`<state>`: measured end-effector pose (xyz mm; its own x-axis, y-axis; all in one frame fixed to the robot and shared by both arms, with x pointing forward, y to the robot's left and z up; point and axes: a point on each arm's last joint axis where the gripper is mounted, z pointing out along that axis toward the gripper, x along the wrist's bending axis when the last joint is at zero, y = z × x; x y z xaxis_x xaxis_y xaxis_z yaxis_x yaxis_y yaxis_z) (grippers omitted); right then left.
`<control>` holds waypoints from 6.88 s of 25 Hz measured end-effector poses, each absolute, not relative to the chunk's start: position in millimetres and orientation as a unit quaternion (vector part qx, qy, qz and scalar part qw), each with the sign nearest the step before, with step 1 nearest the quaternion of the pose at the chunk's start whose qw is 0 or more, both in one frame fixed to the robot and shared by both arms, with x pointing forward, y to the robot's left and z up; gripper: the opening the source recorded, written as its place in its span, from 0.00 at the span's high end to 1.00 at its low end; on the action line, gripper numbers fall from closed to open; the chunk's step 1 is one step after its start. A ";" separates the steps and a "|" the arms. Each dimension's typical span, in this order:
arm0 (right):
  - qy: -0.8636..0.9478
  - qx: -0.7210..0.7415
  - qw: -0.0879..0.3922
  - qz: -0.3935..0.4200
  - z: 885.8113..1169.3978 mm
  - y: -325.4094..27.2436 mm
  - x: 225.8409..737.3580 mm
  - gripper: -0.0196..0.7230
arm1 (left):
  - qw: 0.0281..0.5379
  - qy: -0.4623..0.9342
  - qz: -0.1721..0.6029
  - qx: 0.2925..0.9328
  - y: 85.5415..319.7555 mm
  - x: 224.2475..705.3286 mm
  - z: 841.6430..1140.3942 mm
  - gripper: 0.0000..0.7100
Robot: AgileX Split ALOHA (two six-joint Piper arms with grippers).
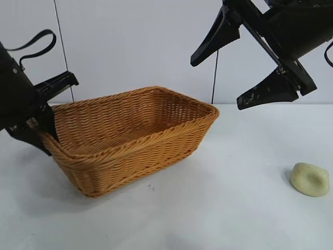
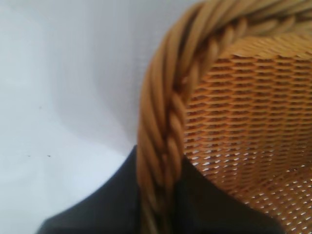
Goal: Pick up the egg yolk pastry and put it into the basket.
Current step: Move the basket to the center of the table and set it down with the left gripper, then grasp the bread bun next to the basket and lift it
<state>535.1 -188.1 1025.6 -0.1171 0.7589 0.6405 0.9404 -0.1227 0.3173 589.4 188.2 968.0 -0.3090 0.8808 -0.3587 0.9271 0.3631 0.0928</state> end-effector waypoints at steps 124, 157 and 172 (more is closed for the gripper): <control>-0.674 -0.664 0.083 -0.314 1027.3 -206.8 539.1 0.04 | 0.393 0.615 0.348 0.589 299.5 233.5 1055.8 0.02; -0.658 -0.752 0.008 -0.026 894.4 -297.0 582.4 0.04 | 0.394 0.614 0.350 0.587 299.6 231.1 1055.5 0.02; -0.656 -0.754 0.003 -0.033 897.8 -296.8 583.6 0.75 | 0.394 0.614 0.350 0.587 299.6 231.1 1055.5 0.02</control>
<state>583.6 -296.8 897.8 0.1367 0.9892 0.0535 0.9895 -0.1389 0.0397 231.1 299.6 1055.5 0.0001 0.9973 -0.0734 0.4460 0.0657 0.8926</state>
